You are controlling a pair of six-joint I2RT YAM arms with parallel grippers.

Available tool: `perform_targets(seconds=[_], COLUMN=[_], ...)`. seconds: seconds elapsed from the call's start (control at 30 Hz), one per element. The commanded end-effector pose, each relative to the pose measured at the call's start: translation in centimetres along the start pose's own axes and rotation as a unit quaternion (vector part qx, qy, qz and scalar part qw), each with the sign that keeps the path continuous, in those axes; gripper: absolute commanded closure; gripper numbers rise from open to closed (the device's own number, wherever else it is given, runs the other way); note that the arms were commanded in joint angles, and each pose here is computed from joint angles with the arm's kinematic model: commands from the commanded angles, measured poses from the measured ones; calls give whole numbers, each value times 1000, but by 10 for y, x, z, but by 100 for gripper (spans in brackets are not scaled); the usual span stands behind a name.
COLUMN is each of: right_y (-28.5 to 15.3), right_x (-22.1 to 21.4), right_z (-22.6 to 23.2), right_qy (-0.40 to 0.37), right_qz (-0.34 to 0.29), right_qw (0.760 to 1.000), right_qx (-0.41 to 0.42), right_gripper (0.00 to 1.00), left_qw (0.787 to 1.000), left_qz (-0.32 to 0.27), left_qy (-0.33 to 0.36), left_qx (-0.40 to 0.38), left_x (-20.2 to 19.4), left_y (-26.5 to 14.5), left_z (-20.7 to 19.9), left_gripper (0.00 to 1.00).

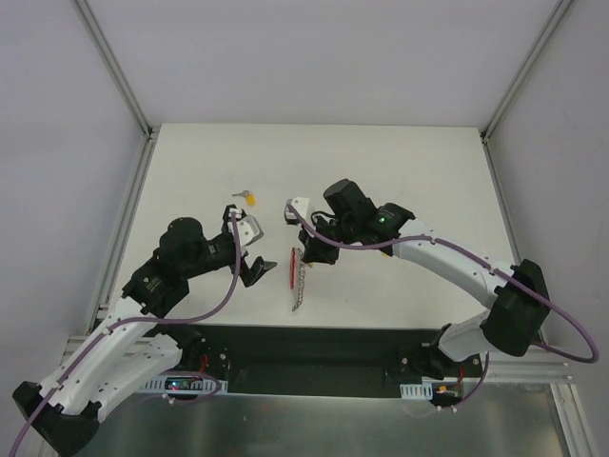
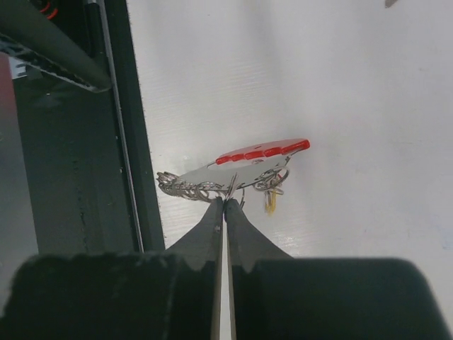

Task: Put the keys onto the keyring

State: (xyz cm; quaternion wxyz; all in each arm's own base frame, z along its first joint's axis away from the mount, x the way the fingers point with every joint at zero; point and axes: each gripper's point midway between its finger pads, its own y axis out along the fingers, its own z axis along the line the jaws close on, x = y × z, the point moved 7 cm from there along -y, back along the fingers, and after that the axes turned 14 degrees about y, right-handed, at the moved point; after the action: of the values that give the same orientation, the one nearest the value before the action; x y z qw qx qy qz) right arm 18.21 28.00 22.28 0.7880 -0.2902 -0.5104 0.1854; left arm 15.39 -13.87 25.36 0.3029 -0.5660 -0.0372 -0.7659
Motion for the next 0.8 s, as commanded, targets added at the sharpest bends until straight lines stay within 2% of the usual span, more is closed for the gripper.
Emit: perform_targets(seconds=[0.0,0.2,0.4,0.53,0.77], right_y=[-6,27,59,85,97], right_x=[8,-12,-24,-33,-35], right_z=[-11,-49,-80,-87,-90], right_qy=[-9,55,84,93,102], right_qz=[-12,31,64,96,102], right_qw=[998,985,959,950,943], right_qx=[-58,-161,-264,-280,-299], right_gripper=[99,99,98,99,98], left_qw=[999,990,956,943,941], left_qz=[-28,11,38,49,55], left_qy=[21,10,12,6,6], left_qx=[9,143,292,330,334], left_x=[16,6,-6,-9,-11], left_y=[0,-19,-45,-52,-52], left_z=[10,29,48,53,54], left_gripper=[1,1,1,1,1])
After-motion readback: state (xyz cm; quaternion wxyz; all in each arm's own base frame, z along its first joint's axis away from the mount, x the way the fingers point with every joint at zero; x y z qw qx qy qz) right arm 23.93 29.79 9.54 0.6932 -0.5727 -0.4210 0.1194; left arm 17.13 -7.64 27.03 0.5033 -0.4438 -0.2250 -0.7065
